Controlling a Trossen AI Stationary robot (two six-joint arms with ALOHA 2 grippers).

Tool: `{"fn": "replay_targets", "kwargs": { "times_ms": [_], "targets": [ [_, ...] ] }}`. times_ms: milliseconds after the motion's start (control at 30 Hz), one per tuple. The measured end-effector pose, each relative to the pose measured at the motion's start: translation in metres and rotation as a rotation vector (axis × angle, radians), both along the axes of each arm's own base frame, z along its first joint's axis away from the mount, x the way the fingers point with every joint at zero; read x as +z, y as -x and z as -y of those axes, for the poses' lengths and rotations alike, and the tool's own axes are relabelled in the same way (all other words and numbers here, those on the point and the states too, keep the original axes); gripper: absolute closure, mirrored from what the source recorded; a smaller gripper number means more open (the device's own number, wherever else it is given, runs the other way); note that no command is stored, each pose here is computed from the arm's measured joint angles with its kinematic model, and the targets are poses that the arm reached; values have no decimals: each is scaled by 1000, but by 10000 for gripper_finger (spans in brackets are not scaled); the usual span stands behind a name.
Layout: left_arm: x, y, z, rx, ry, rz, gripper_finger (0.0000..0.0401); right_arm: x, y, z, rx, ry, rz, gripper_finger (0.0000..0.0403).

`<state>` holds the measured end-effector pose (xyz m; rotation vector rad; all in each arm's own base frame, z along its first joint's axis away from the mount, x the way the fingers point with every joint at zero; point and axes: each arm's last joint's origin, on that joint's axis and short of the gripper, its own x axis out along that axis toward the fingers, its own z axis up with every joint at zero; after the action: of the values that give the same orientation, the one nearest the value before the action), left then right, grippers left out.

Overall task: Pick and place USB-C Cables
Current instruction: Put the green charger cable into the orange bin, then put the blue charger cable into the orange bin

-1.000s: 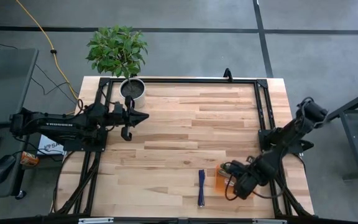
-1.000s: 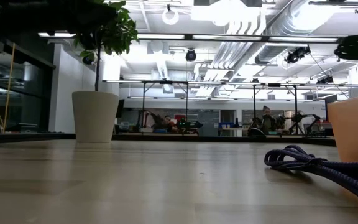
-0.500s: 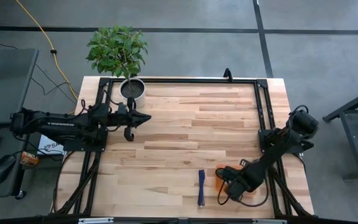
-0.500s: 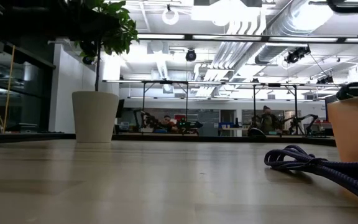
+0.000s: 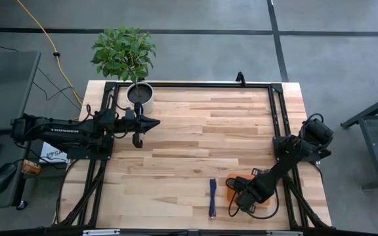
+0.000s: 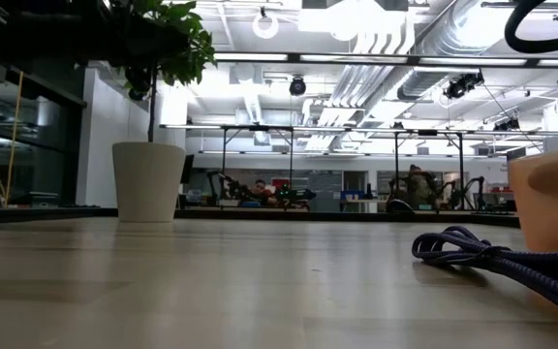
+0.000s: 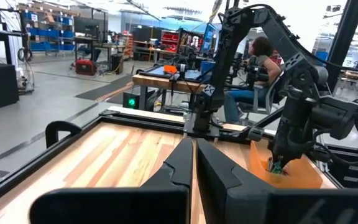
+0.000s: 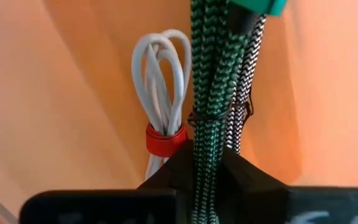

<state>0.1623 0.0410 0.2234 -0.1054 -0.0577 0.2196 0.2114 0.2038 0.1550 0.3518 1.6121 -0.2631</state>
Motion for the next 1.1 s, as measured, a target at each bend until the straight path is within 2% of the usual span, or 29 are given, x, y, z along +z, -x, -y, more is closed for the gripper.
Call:
{"fn": "replay_targets", "kwargs": {
  "times_ms": [233, 400, 633, 800, 933, 1100],
  "targets": [
    [0, 0, 0, 0, 0, 0, 401, 0, 0, 0, 30, -1, 2, 350],
    [0, 0, 0, 0, 0, 0, 401, 0, 0, 1, 0, 6, -4, 322],
    [0, 0, 0, 0, 0, 0, 401, 0, -4, 7, -1, 16, -11, 229],
    [0, 0, 0, 0, 0, 0, 401, 0, -7, 10, 37, -26, -40, 168],
    [0, 0, 0, 0, 0, 0, 401, 1, -6, 13, 82, -50, -78, 154],
    [0, 0, 0, 0, 0, 0, 401, 22, -2, 17, 132, 40, -79, 153]
  ]
}}
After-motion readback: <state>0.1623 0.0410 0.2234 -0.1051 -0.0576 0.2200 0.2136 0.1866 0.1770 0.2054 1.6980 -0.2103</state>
